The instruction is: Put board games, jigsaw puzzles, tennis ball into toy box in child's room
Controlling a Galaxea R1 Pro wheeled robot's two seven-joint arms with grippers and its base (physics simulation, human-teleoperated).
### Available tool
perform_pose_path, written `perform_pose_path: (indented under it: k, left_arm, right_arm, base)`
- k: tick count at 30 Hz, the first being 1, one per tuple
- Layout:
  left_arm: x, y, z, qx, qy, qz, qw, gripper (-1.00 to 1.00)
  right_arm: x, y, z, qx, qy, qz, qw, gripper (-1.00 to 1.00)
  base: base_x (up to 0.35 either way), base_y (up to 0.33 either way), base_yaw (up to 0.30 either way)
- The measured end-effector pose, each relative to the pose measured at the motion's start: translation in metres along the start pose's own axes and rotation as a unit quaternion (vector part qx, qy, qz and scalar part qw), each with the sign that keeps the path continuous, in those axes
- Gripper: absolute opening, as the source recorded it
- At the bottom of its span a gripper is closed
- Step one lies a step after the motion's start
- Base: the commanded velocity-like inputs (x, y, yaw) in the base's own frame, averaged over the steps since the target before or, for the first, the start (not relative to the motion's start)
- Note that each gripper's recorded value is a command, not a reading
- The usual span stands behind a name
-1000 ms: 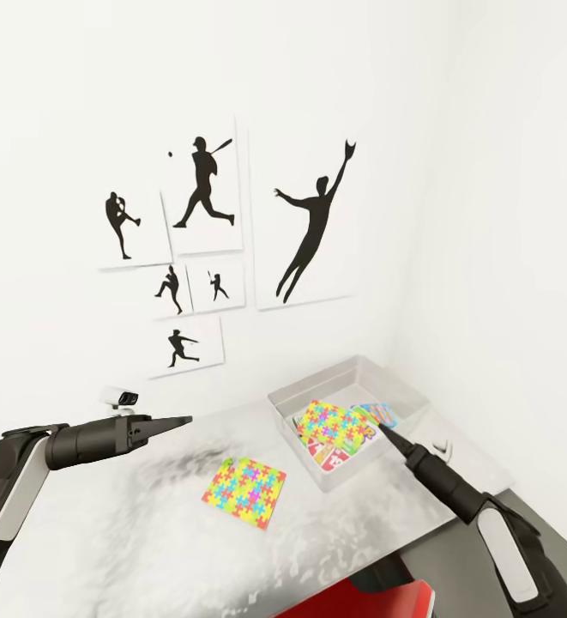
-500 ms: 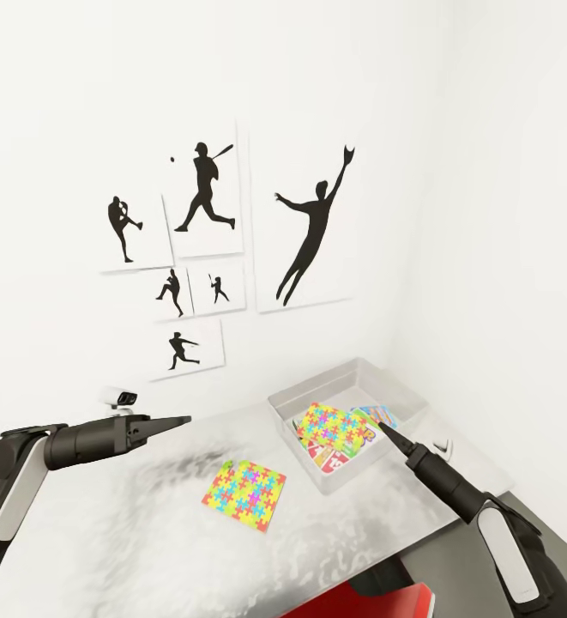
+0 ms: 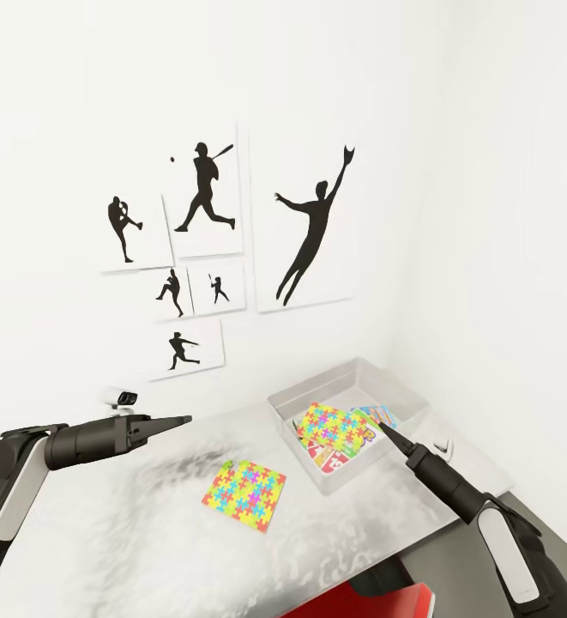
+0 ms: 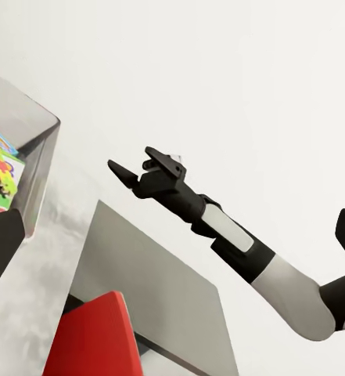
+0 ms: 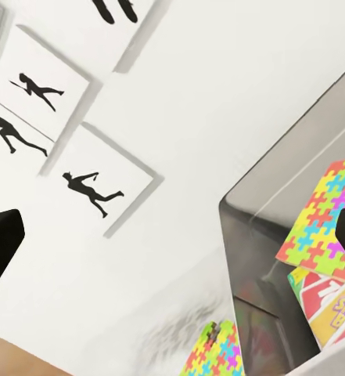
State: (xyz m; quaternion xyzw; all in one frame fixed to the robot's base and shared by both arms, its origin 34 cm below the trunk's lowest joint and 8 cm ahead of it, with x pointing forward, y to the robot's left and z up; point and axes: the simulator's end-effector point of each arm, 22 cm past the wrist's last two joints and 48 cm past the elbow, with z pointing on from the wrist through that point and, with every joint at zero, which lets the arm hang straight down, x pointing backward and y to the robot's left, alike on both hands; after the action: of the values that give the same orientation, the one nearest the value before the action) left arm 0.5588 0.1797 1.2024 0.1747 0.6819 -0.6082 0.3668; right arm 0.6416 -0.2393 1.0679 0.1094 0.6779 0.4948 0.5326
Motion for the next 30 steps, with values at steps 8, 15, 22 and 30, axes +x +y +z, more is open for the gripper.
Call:
perform_pose_path:
  k: [8,15,22,30]
  left_arm:
    - [0.0004,-0.0002,0.0007,0.001,0.000,0.000,1.0000,1.00]
    - [0.0003,0.0000,0.0007,0.001,0.000,0.000,1.0000,1.00]
    - [0.0000,-0.0011,0.0006,0.001,0.000,0.001,1.0000,1.00]
    - [-0.0005,-0.0024,0.0005,0.001,0.000,0.002,1.0000,1.00]
  right_arm:
    - [-0.0003,-0.0010,-0.0007,0.001,0.000,0.000,1.0000,1.00]
    - [-0.0004,-0.0015,-0.0005,0.003,0.000,-0.001,1.0000,1.00]
    - [-0.0006,-0.0004,0.0001,0.002,0.000,-0.003,1.0000,1.00]
    - [-0.0015,0.0012,0.0002,0.001,-0.001,-0.004,1.0000,1.00]
  base:
    - [0.000,0.000,0.000]
    - [-0.022,0.000,0.012]
    - [-0.150,0.000,0.215]
    - [-0.201,0.000,0.277]
